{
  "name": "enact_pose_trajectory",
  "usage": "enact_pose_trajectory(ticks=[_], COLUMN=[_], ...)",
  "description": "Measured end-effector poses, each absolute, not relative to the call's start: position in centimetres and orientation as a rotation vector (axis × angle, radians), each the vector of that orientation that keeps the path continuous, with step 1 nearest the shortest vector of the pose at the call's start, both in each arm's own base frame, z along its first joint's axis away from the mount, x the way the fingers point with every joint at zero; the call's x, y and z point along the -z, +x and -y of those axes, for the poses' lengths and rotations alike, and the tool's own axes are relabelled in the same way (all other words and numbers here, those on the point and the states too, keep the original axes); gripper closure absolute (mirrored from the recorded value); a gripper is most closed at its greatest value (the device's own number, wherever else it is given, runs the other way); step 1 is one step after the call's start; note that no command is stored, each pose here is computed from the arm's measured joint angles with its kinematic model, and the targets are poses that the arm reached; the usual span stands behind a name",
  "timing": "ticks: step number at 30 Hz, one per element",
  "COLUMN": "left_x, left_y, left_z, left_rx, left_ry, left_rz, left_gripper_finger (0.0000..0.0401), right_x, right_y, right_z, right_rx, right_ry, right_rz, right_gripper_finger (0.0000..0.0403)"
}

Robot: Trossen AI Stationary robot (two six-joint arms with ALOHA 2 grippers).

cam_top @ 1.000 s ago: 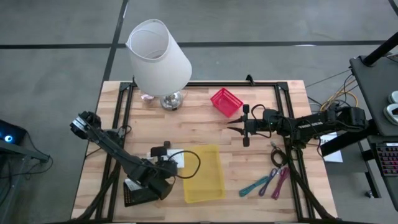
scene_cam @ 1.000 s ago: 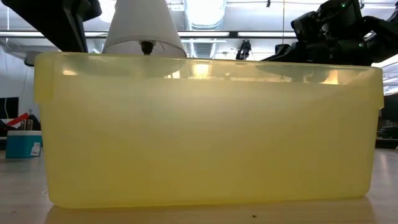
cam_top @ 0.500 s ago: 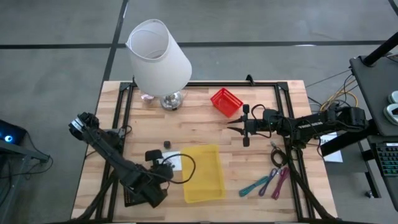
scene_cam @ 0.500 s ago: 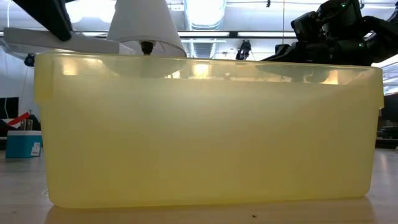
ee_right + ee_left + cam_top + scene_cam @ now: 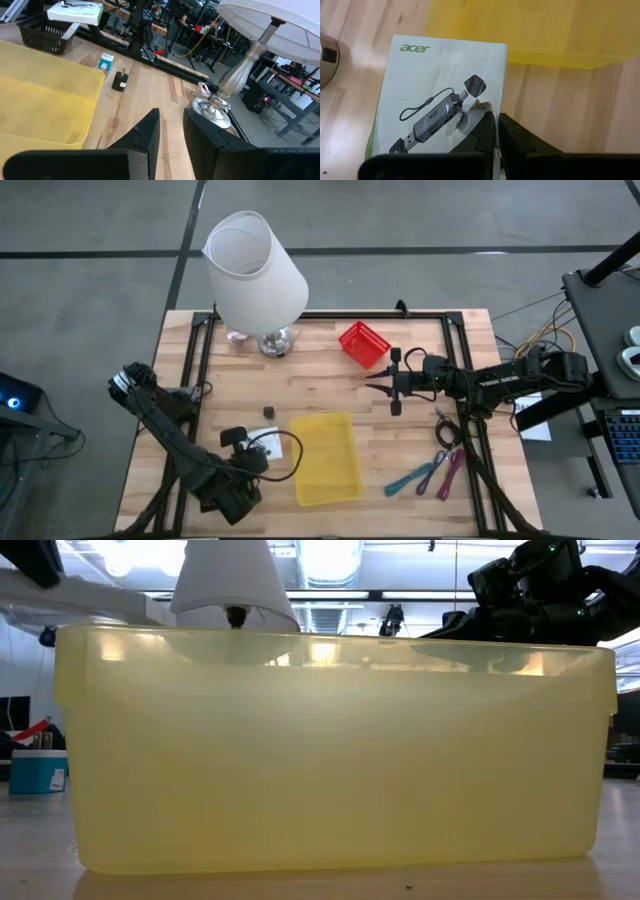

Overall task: Pick and place items into bin
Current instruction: Put the card reader box into the black bin

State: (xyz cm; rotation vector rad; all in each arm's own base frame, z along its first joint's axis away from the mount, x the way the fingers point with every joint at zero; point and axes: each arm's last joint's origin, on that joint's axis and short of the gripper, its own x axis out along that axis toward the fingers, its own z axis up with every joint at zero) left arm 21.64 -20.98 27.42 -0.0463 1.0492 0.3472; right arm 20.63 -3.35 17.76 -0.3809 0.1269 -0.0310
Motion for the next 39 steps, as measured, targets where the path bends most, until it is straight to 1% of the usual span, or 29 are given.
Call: enact_pose_trajectory(ticks=[7, 15, 20, 28, 33, 39], left_x=[-28.7, -30.3, -31.2, -32.1, -32.3, -33.0], left_y=[21.2, 21.1, 20.7, 20.0, 19.7, 19.3], left_z=[21.9, 22.3, 21.9, 21.2, 20.6, 20.0], left_rx=[-0.294, -0.232, -0.245, -0.227, -0.293, -0.312], left_ry=[-0.085, -0.16, -0.256, -0.288, -0.416, -0.518], left_rz=[-1.052, -1.116, -1.114, -1.111, -1.173, -1.201], left_gripper_finger=[0.0401, 0.0401, 0.0401, 0.0401, 0.0401, 0.0401], right_x=[-17.8, -17.8, -17.8, -17.8, -17.8, -17.8], right_y=[20.6, 20.6, 20.6, 20.6, 20.6, 20.6], right_z=[3.4, 3.3, 3.3, 3.3, 3.3, 3.3], right_rx=[0.032, 0.031, 0.031, 0.031, 0.031, 0.031], right_ry=[-0.381, -0.382, -0.382, -0.382, -0.385, -0.385], right_rz=[-0.126, -0.125, -0.124, -0.121, -0.121, -0.121], right_gripper_finger=[0.0328, 0.0328, 0.0328, 0.0328, 0.0328, 0.0328])
